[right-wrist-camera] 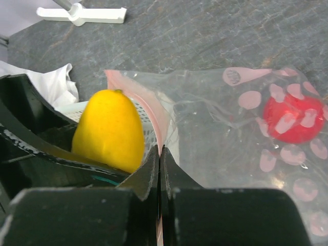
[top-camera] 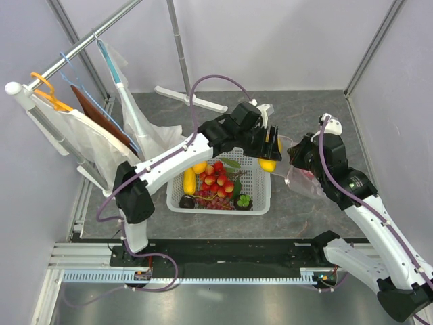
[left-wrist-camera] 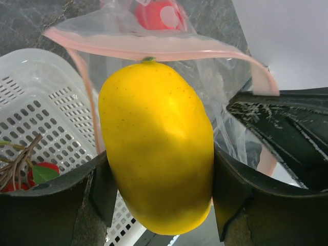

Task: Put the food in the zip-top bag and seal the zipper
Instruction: Place the fake fruit in the zipper food storage bag.

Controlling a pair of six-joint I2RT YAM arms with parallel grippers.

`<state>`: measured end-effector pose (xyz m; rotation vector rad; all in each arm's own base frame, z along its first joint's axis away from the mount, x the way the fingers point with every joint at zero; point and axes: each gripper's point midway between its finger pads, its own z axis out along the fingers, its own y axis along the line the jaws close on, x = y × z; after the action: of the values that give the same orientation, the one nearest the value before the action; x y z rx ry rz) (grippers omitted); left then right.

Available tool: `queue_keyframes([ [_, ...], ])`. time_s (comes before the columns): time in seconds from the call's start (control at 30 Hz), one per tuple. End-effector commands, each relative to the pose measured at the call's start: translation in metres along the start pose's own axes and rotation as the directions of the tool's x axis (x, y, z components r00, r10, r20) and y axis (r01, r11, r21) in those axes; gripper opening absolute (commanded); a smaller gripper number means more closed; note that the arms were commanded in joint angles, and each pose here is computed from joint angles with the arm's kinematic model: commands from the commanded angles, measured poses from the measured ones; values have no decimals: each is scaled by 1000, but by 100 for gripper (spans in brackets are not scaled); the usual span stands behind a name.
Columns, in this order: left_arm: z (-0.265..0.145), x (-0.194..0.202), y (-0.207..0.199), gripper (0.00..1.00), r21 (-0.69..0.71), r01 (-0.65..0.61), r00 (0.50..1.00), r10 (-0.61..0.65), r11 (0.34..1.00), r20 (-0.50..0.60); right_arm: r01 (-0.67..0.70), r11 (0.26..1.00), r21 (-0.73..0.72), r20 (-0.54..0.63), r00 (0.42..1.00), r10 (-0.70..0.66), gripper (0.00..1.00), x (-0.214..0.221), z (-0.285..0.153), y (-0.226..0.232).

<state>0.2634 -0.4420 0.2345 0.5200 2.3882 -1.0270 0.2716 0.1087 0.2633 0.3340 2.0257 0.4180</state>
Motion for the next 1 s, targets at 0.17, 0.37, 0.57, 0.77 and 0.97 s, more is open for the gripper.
queue_keyframes([
  [0.17, 3, -17, -15, 75, 26, -72, 997, 72, 997, 28, -35, 991, -131, 35, 999, 40, 0, -19, -10, 29],
  [0.37, -4, -26, -15, 98, 14, -79, 995, 78, 997, 61, -27, 994, -109, 43, 999, 32, 0, -19, -9, 25],
  [0.57, -32, -50, -33, 100, 64, -153, 980, 143, 986, 140, 1, 999, -46, 78, 997, 2, 0, -26, -10, 13],
  [0.77, -109, -86, -32, 100, 94, -255, 932, 219, 962, 290, 28, 1000, -10, 117, 993, -27, 0, -35, -18, 4],
  [0.97, -172, -77, 19, 100, 85, -428, 874, 389, 900, 291, 53, 998, 16, 96, 994, -55, 0, -25, -19, -7],
])
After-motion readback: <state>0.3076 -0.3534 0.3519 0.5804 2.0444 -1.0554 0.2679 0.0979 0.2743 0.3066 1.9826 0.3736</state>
